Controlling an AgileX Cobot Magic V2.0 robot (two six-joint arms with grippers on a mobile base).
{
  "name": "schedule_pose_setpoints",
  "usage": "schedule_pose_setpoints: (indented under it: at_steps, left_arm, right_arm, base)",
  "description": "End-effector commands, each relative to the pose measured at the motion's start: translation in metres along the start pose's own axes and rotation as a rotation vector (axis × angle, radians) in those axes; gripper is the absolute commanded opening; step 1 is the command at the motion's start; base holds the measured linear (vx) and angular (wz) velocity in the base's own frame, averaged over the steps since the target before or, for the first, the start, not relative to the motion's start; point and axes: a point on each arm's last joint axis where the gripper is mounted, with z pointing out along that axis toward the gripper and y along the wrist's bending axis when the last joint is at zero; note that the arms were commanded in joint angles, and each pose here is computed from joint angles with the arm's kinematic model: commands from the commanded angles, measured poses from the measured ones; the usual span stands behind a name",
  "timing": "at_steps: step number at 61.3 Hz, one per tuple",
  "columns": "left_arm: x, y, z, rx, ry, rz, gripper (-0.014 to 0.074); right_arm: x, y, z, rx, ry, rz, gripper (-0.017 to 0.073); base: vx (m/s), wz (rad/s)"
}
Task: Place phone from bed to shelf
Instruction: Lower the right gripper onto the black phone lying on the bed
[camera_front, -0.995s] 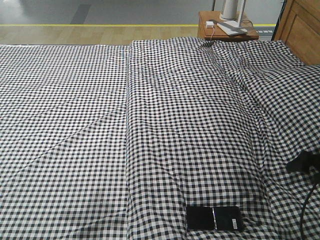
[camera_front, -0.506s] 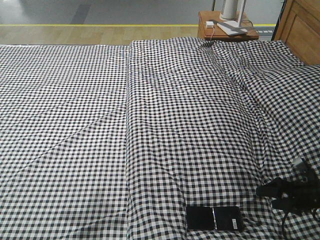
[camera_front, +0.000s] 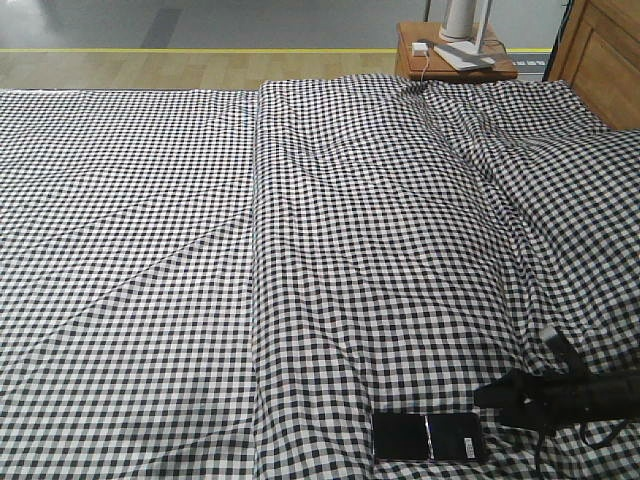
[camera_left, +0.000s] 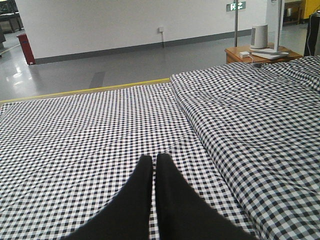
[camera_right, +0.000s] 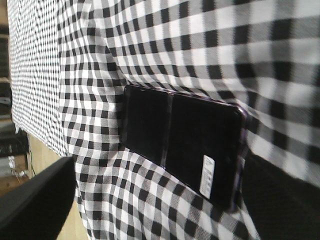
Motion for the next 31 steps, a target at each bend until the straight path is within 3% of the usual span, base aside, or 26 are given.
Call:
schedule_pose_setpoints:
  at_steps: [1,22,31]
  left_arm:
    - [-0.0143,0.0017,-0.0024,-0.010,-0.100,-0.015,0.0001]
    - [-0.0143,0.0017,-0.0024,-0.010,-0.100,-0.015,0.0001]
    - [-0.0143,0.0017,-0.0024,-0.010,-0.100,-0.015,0.0001]
  right_arm:
    - [-0.0202,0.0200,-0.0099,-0.056,-0.041,-0.069,0.0622]
    - [-0.0267,0.0174,-0.0091,-0.025,-0.071,-0.094,0.0609]
    - [-0.0227,0.0129,-0.0043,-0.032,-0.065,-0.080,0.0607]
  base:
    - [0.00,0.00]
    - [0.00,0.00]
    - [0.00,0.00]
